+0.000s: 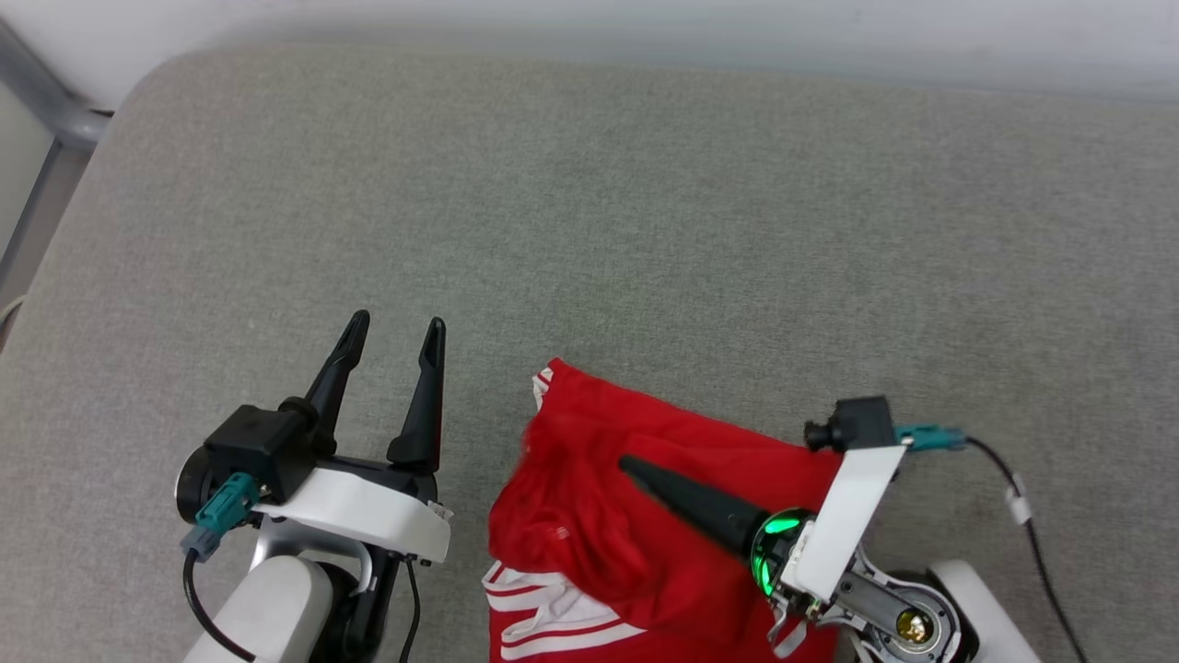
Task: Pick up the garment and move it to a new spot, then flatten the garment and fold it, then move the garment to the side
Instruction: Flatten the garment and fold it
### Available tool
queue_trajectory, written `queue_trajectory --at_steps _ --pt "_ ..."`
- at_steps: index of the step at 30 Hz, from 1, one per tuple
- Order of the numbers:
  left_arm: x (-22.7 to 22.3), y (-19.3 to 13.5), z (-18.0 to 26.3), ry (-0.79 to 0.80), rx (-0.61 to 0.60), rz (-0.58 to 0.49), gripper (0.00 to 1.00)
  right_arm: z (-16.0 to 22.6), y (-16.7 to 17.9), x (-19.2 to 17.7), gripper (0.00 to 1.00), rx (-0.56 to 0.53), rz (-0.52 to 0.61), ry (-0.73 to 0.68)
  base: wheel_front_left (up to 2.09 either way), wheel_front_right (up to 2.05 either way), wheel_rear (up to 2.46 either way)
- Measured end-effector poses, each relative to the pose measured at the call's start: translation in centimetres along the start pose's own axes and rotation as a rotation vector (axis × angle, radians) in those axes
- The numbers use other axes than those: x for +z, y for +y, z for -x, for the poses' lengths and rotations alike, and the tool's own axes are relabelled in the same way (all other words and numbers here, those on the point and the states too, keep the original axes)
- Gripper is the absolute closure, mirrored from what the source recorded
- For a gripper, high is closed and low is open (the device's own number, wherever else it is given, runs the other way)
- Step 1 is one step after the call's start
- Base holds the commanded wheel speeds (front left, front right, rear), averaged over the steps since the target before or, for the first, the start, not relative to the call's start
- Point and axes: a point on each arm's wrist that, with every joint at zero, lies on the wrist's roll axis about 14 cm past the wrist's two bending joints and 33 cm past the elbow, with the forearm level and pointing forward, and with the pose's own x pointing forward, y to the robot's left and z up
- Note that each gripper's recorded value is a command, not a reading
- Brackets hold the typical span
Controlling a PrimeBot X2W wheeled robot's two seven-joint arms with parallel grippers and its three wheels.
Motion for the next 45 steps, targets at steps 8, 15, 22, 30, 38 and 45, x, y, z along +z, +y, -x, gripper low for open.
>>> queue_trajectory --at_steps 8,15,22,30,38,45 --pt "0.8 -1.1 0.2 -0.022 -0.031 0.001 0.00 3.4 2.4 5.2 0.00 -0.080 0.413 -0.264 0.00 0.00 0.00" --pt "1.2 -1.4 0.8 -0.034 -0.033 -0.003 0.00 9.7 2.2 10.4 0.00 -0.276 0.783 -0.549 0.00 0.00 0.00" --pt "2.0 -1.4 1.7 -0.054 -0.032 -0.046 0.00 17.0 3.9 13.3 0.00 -0.474 1.084 -0.806 0.00 0.00 0.00" --pt "2.9 -1.3 3.2 -0.080 -0.027 -0.094 0.00 22.1 6.5 12.5 0.00 -0.603 1.255 -0.950 0.00 0.00 0.00" --pt "3.4 -1.2 4.6 -0.097 -0.017 -0.108 0.00 23.5 6.6 10.3 0.00 -0.650 1.275 -0.941 0.00 0.00 0.00" --pt "3.4 -0.9 5.1 -0.099 0.001 -0.092 0.00 23.7 6.9 9.8 0.00 -0.661 1.275 -0.941 0.00 0.00 0.00"
